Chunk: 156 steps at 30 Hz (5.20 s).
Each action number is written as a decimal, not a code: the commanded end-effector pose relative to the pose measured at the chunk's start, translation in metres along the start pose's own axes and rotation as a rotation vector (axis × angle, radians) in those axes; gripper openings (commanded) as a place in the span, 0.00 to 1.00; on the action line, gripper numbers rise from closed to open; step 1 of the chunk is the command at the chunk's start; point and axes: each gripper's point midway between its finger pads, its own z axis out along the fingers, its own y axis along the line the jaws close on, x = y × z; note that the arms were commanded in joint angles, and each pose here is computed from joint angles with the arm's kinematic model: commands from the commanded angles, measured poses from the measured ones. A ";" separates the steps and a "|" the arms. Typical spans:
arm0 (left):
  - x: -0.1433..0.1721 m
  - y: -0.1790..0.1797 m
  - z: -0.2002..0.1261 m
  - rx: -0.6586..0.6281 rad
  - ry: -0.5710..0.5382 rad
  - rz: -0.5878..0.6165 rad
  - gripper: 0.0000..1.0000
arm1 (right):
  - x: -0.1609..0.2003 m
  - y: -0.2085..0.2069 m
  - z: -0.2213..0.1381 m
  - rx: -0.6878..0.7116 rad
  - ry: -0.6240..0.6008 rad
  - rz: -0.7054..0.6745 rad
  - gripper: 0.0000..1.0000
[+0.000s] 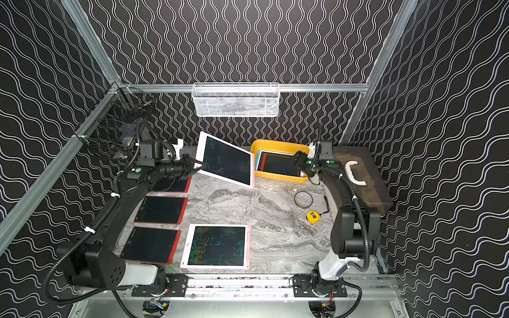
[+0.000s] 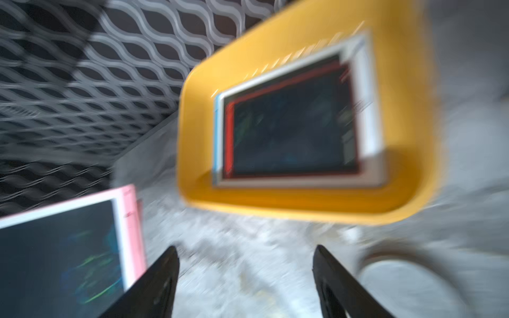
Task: Take out the writing tablet from the storage box
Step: Move the storage box to the center of the board, then place the writing tablet at the center of the board.
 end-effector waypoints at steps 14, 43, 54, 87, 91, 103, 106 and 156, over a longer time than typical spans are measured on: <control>0.051 -0.046 -0.021 0.174 0.091 0.005 0.00 | 0.121 0.094 -0.014 -0.484 0.231 0.015 0.75; 0.020 -0.071 0.017 0.425 0.177 0.014 0.00 | 0.073 0.118 -0.071 -0.855 0.186 0.087 0.22; 0.019 -0.069 0.042 0.425 0.236 0.022 0.00 | 0.076 0.112 -0.059 -0.751 0.222 0.021 0.16; -0.009 0.028 -0.009 -0.271 -0.032 0.170 0.99 | 0.085 0.075 -0.048 -0.422 0.159 0.032 0.00; 0.008 0.011 -0.016 -0.210 -0.050 0.155 0.99 | 0.106 0.086 -0.030 -0.414 0.224 0.004 0.00; 0.068 -0.012 -0.037 -0.214 -0.008 0.212 0.99 | 0.174 0.116 0.030 -0.415 0.353 -0.038 0.00; 0.078 -0.011 -0.045 -0.225 -0.001 0.212 0.99 | 0.178 0.108 0.042 -0.388 0.359 -0.034 0.00; 0.070 -0.010 -0.042 -0.260 0.021 0.264 0.99 | 0.237 0.045 0.140 -0.163 0.478 0.012 0.03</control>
